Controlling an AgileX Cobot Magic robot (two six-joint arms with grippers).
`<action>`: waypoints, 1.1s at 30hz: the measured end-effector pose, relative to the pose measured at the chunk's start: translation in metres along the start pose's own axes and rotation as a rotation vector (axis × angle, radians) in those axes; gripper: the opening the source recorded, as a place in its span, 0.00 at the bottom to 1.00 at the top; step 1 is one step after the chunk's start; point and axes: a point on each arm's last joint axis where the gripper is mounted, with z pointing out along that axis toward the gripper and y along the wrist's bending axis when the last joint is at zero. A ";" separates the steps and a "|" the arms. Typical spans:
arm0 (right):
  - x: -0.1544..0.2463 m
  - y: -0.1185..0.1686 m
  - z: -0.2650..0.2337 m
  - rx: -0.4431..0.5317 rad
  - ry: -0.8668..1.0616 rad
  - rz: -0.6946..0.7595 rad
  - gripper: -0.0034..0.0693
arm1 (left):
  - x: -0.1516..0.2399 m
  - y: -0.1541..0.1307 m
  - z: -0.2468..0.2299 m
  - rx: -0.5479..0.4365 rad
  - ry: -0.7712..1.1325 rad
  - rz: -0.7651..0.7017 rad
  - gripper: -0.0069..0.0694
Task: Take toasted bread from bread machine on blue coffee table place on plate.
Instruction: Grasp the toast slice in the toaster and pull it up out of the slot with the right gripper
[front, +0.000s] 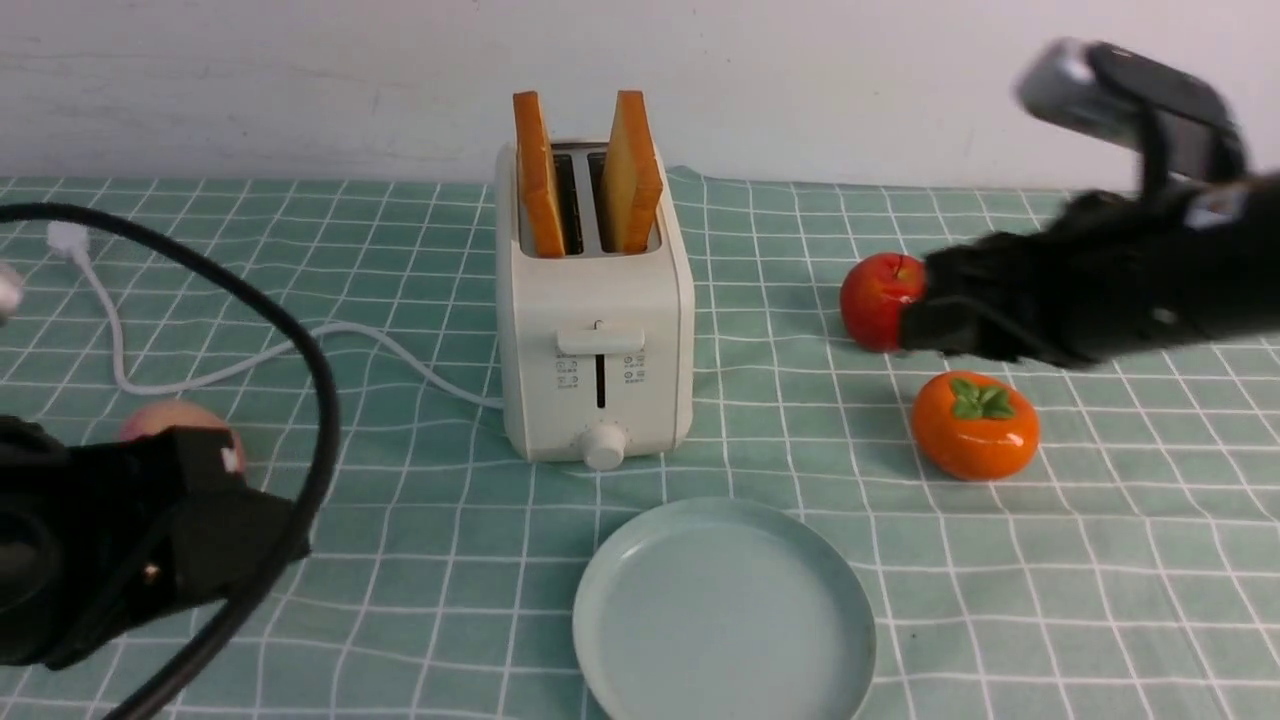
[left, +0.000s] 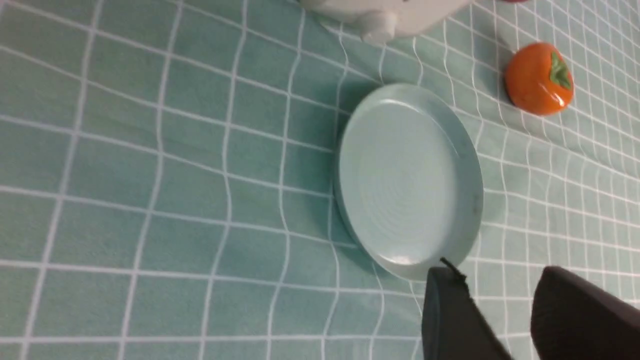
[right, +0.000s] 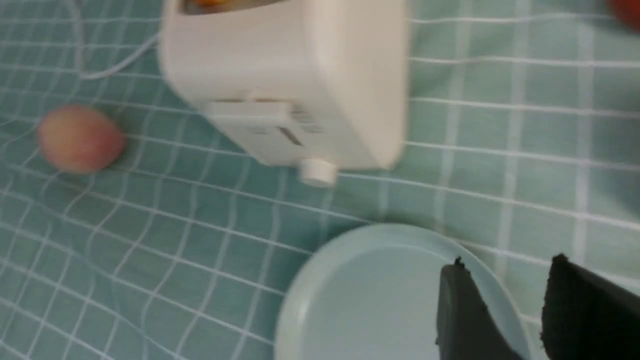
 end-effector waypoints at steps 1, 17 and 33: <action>-0.002 0.001 0.002 -0.004 0.000 -0.007 0.40 | 0.000 0.000 0.001 -0.003 0.008 -0.003 0.40; -0.092 0.005 0.146 -0.069 -0.155 -0.015 0.66 | 0.004 0.004 0.010 -0.045 0.106 -0.019 0.40; -0.092 0.003 0.153 -0.075 -0.174 -0.003 0.18 | 0.005 0.005 0.010 -0.056 0.119 0.009 0.40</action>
